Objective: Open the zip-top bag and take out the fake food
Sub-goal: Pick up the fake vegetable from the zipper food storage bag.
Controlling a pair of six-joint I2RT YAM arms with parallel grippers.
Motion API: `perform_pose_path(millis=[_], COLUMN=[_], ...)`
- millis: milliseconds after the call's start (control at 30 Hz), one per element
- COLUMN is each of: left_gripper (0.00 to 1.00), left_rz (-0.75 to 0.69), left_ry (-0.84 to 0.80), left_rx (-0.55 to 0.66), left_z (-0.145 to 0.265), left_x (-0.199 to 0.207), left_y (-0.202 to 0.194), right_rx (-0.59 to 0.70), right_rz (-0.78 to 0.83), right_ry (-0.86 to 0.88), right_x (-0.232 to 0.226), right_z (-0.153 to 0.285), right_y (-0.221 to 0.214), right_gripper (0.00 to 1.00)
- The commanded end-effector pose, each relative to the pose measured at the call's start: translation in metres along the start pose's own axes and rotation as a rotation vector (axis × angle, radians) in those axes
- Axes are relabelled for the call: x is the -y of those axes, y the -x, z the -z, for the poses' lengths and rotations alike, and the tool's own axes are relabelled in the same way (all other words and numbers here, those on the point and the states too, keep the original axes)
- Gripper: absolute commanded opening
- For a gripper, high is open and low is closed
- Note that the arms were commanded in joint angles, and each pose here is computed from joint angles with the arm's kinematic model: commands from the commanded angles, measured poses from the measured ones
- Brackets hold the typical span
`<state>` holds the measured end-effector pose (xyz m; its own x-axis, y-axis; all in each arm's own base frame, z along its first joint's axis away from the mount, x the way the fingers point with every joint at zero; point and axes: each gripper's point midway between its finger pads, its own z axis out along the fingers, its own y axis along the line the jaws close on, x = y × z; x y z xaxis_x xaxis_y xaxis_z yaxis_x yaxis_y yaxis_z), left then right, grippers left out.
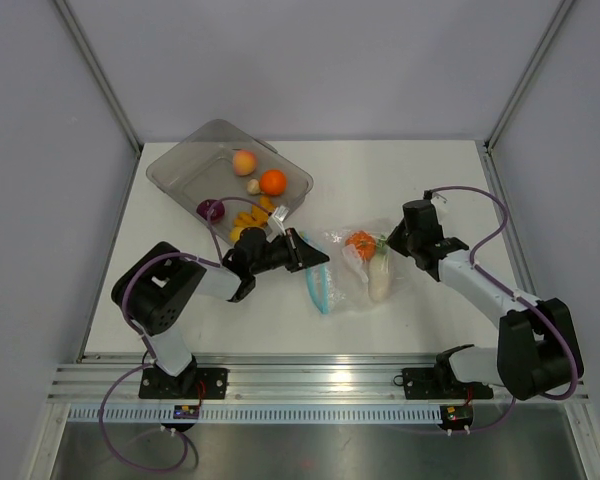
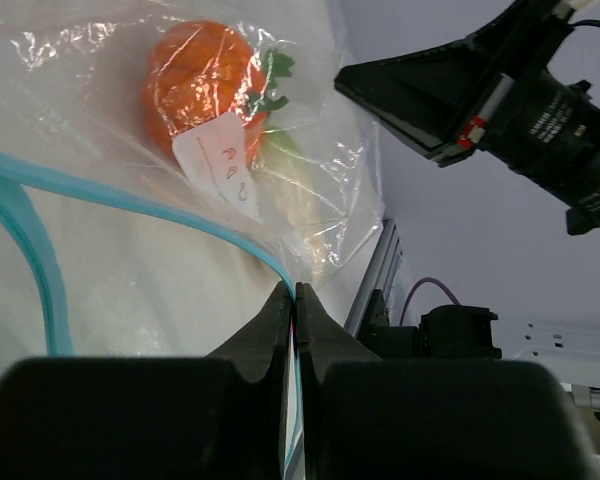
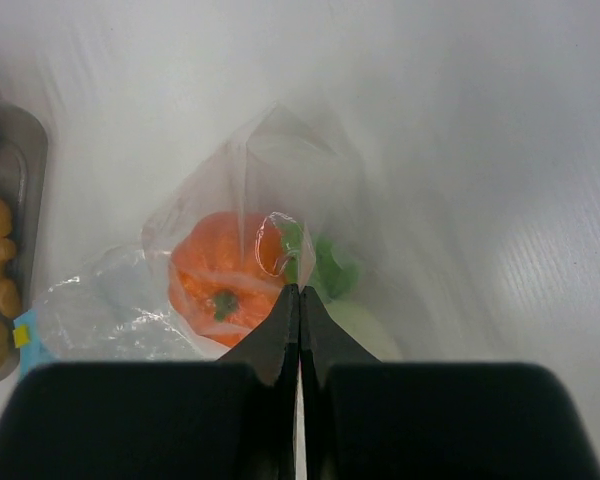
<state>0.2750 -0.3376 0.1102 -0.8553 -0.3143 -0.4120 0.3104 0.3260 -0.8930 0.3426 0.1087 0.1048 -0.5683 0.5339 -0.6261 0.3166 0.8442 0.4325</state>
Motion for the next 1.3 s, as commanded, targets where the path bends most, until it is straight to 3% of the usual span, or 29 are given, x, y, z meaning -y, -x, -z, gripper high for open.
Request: perform_pose_path(millis=[0,333,533,767,933,1267], left_gripper=[0.02,0.00,0.00,0.43,0.51,0.52], left_rz=[-0.051,0.010,0.048,0.035,0.040,0.020], left_ry=[-0.139,-0.239,-0.235,-0.180,-0.152,0.053], left_rx=[0.018,0.085,0.106,0.108,0.104,0.161], left_z=[0.002,0.030,0.039,0.036,0.038,0.053], left_x=[0.032,0.045,0.032,0.021,0.015,-0.012], left_y=[0.009,0.030,0.037,0.036,0.033,0.032], right_rx=[0.055,0.074,0.086,0.102,0.096,0.131], right_rz=[-0.032,-0.079,-0.091,-0.094,-0.090,-0.093], right_ry=[0.006,-0.062,-0.068,-0.031,-0.032,-0.085], right_x=[-0.009,0.013,0.017,0.012,0.012,0.022], right_z=[0.000,-0.001,0.001,0.007,0.007,0.009], right_y=[0.021,0.031,0.033,0.036,0.035,0.041], right_gripper=[0.00,0.00,0.00,0.00,0.00,0.00])
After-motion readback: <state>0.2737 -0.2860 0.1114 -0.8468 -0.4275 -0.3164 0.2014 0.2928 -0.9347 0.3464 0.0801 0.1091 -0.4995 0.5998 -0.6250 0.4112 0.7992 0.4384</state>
